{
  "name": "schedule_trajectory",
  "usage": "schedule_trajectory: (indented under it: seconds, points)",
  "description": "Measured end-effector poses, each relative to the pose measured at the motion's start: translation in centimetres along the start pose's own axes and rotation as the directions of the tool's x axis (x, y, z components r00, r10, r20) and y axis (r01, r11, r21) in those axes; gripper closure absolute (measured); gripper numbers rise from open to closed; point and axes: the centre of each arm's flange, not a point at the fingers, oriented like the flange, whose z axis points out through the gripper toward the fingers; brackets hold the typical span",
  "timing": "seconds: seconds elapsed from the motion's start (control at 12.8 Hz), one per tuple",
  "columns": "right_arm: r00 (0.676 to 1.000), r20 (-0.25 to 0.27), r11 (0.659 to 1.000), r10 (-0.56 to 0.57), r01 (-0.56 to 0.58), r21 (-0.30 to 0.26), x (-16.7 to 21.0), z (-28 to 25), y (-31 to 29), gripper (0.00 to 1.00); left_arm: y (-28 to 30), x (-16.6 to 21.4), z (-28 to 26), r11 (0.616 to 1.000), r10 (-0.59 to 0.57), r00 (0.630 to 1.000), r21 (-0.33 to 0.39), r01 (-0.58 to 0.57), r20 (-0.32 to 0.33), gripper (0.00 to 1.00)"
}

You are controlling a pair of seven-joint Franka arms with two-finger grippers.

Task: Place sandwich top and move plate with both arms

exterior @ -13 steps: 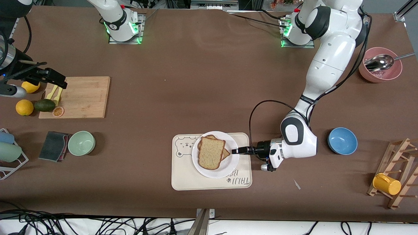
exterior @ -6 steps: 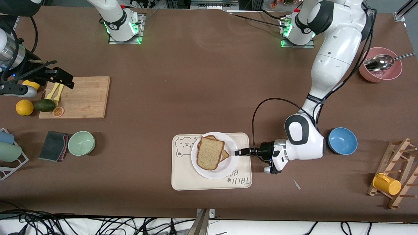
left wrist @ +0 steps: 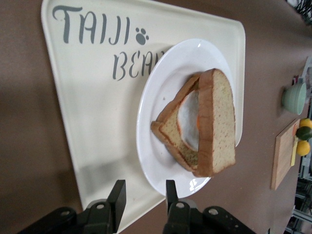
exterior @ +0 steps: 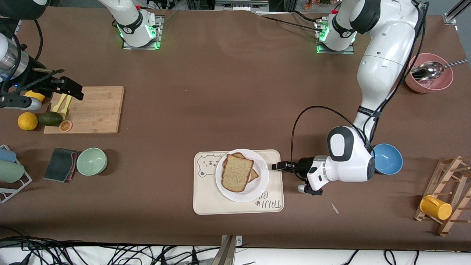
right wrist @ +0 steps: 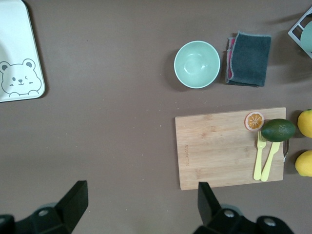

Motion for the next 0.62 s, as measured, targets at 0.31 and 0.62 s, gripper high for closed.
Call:
schedule_trajectory:
  seconds: [0.31,0.62]
  points:
    - [1.000,-0.004,1.000,0.001,-0.001,0.001,0.0,-0.2,0.0,0.00,2.7,-1.1,-4.3,0.968,0.059,0.994,0.238,-0.080,0.093,0.61]
    - [1.000,-0.006,1.000,0.003,-0.003,0.001,0.0,-0.3,0.1,0.00,5.4,-3.0,-9.4,0.893,0.089,0.977,0.419,-0.164,0.194,0.60]
